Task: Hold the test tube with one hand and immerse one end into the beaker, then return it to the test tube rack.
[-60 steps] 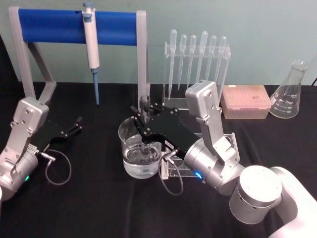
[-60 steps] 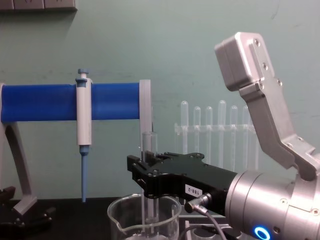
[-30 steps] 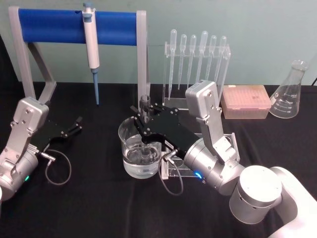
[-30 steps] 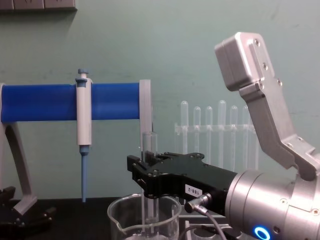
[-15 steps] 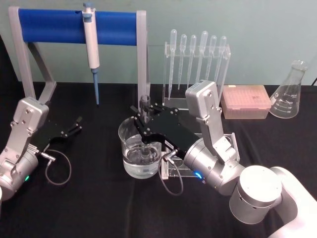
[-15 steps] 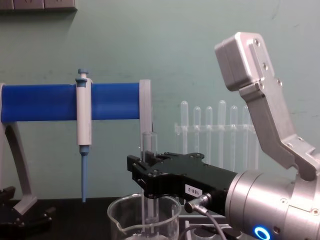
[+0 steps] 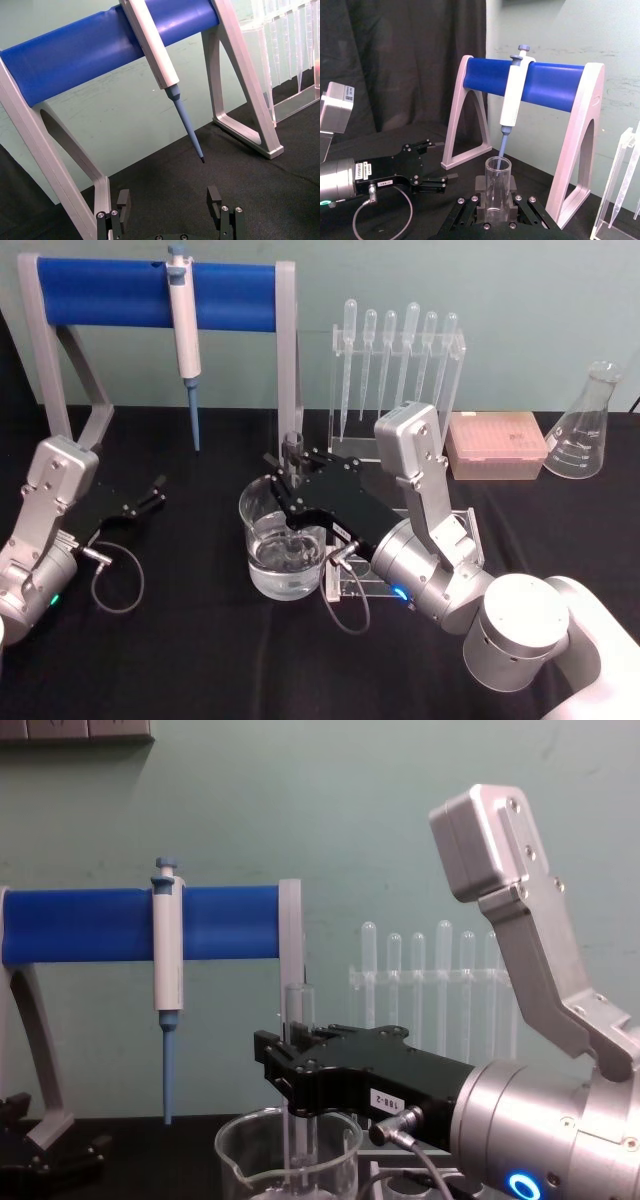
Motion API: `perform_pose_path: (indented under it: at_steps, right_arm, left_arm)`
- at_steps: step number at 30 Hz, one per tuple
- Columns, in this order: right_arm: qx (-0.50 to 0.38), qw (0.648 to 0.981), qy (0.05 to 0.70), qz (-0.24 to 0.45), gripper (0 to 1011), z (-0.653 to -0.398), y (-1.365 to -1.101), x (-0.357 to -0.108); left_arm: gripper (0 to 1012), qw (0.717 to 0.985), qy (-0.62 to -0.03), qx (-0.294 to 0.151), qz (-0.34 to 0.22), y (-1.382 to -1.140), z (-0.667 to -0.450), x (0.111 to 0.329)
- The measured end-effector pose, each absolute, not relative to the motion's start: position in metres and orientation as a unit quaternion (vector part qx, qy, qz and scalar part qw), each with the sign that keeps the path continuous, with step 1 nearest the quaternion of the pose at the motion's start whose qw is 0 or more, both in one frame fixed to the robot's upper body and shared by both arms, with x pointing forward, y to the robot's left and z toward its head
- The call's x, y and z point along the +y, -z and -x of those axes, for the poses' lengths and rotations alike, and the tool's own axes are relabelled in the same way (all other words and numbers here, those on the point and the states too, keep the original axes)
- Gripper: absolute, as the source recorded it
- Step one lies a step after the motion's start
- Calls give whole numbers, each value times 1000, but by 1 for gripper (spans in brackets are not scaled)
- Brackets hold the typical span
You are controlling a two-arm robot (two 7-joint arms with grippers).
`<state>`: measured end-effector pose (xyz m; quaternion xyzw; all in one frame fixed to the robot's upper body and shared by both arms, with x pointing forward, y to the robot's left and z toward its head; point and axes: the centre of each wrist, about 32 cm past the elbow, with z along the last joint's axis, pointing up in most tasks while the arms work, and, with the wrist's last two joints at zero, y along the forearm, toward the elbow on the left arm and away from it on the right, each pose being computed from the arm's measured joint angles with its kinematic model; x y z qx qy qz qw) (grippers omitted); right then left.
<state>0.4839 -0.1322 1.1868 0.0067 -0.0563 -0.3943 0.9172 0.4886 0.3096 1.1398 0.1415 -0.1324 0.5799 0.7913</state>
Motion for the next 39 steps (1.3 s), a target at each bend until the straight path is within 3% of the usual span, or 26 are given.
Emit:
perform_pose_path:
  at_steps: [39]
  right_arm:
    - [-56, 917, 394, -7, 228, -484, -1187, -132]
  left_arm:
    - [1000, 791, -580, -132, -141, -1140, -489, 310]
